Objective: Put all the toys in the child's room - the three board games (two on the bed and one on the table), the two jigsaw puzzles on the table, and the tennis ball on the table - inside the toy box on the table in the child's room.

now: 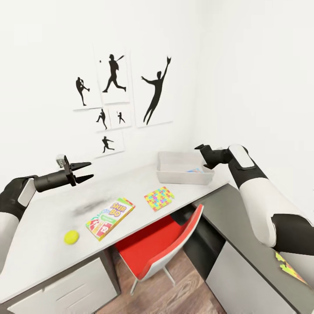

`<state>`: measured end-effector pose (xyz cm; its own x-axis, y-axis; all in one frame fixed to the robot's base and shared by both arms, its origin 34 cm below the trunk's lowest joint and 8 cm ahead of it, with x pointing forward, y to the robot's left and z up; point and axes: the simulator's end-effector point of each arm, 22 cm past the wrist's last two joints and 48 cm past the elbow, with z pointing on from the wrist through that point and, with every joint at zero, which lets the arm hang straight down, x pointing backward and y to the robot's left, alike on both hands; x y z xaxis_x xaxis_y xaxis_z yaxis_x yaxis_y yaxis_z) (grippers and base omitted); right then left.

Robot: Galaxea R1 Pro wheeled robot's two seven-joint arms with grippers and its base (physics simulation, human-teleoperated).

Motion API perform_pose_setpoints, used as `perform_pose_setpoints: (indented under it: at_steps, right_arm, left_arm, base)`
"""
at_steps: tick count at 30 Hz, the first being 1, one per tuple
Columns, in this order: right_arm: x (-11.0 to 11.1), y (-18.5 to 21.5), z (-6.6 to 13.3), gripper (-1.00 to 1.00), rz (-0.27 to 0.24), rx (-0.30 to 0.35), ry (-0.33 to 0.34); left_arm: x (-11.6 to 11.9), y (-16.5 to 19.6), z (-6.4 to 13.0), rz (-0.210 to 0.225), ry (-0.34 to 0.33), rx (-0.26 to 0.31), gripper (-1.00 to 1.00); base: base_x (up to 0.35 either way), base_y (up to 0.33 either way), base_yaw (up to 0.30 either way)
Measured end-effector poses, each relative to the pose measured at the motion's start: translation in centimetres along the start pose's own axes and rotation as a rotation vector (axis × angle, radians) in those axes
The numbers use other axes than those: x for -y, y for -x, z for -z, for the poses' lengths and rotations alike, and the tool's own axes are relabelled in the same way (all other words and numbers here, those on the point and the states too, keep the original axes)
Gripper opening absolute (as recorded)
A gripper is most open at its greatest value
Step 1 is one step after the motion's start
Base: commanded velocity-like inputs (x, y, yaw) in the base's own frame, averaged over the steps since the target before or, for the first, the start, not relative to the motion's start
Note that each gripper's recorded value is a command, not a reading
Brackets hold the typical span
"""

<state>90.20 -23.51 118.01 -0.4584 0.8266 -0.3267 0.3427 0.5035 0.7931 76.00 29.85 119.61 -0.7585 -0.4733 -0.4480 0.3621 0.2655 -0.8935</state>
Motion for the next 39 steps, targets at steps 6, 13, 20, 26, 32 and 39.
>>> perform_pose_setpoints:
  at_steps: [6,13,20,26,32,39]
  right_arm:
    - [-0.5,0.1,0.5,1.00,0.003,0.005,0.007]
    - [-1.1,0.3,1.2,1.00,0.006,0.010,0.016]
    - [-1.8,0.5,1.9,1.00,0.010,0.016,0.025]
    - [-2.3,0.6,2.4,1.00,0.012,0.020,0.034]
    - [-2.8,0.8,3.0,1.00,0.016,0.026,0.041]
    - [-3.5,0.9,3.7,1.00,0.021,0.032,0.051]
  left_arm:
    - [0.6,0.1,0.1,-0.008,-0.005,0.003,1.00]
    - [1.4,0.3,0.3,-0.018,-0.010,0.006,1.00]
    - [2.1,0.4,0.5,-0.027,-0.015,0.009,1.00]
    - [2.8,0.5,0.6,-0.035,-0.021,0.011,1.00]
    - [3.3,0.6,0.8,-0.043,-0.024,0.015,1.00]
    - [4.0,0.9,1.4,-0.054,-0.024,0.023,1.00]
  base:
    - [-0.224,0.027,0.000]
    - [-0.149,0.006,0.000]
    - [-0.046,0.001,0.000]
    - [-0.009,0.000,0.000]
    - [-0.002,0.000,0.000]
    - [0.000,0.000,0.000]
